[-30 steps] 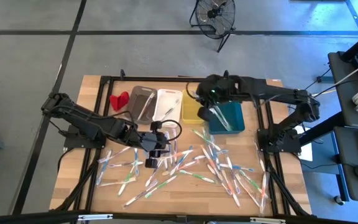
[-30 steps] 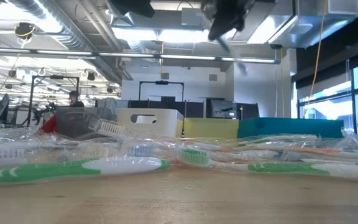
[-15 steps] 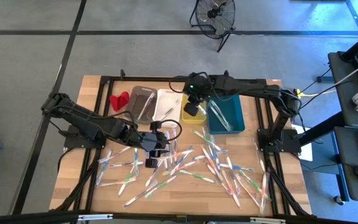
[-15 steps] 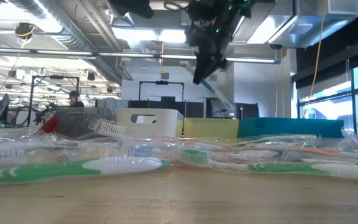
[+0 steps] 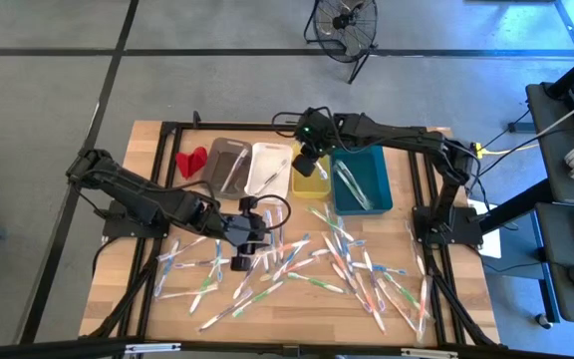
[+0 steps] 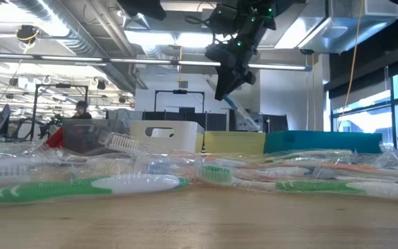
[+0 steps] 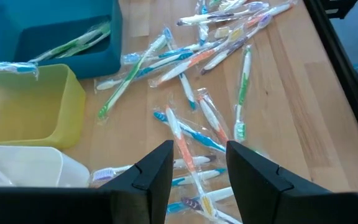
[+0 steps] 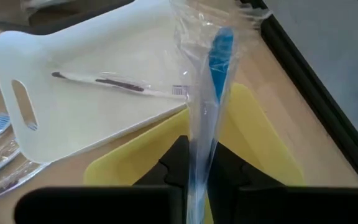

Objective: Pick & Place Toothbrushes
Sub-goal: Put the blue toothbrush into the yellow bin

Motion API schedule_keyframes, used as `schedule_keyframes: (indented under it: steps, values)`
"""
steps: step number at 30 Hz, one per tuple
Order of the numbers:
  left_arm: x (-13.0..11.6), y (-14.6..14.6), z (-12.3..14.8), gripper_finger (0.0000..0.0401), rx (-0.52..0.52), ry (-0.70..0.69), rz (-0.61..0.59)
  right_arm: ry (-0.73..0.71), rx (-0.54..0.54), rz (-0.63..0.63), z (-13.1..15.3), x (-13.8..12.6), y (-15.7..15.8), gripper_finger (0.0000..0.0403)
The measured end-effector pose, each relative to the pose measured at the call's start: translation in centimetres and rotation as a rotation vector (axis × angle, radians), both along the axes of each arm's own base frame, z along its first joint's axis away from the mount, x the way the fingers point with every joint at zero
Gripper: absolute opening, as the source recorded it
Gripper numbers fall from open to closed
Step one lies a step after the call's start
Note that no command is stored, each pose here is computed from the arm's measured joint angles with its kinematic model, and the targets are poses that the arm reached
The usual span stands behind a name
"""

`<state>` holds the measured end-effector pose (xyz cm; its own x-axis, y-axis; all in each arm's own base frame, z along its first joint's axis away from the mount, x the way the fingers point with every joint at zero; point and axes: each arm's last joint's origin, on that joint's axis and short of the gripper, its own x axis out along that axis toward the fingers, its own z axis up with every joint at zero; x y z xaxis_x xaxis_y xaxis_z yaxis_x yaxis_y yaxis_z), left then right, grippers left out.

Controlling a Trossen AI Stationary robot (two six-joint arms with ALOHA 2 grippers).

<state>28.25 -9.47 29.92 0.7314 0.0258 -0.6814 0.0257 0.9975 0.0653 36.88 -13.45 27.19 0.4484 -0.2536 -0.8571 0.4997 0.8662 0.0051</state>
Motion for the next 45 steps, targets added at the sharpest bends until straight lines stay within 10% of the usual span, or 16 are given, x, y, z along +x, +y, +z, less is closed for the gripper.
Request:
schedule_keyframes:
  steps: [39,45]
  values:
    - [-0.8,-1.6,-0.1,0.0143,0.04,-0.004,0.016,0.164,0.126,-0.06,-7.4,2.1,-1.3,0.0025]
    - [-0.8,-1.6,-0.1,0.0143,0.034,-0.005,0.022,0.181,0.146,-0.055,-7.8,2.0,-1.3,0.0096]
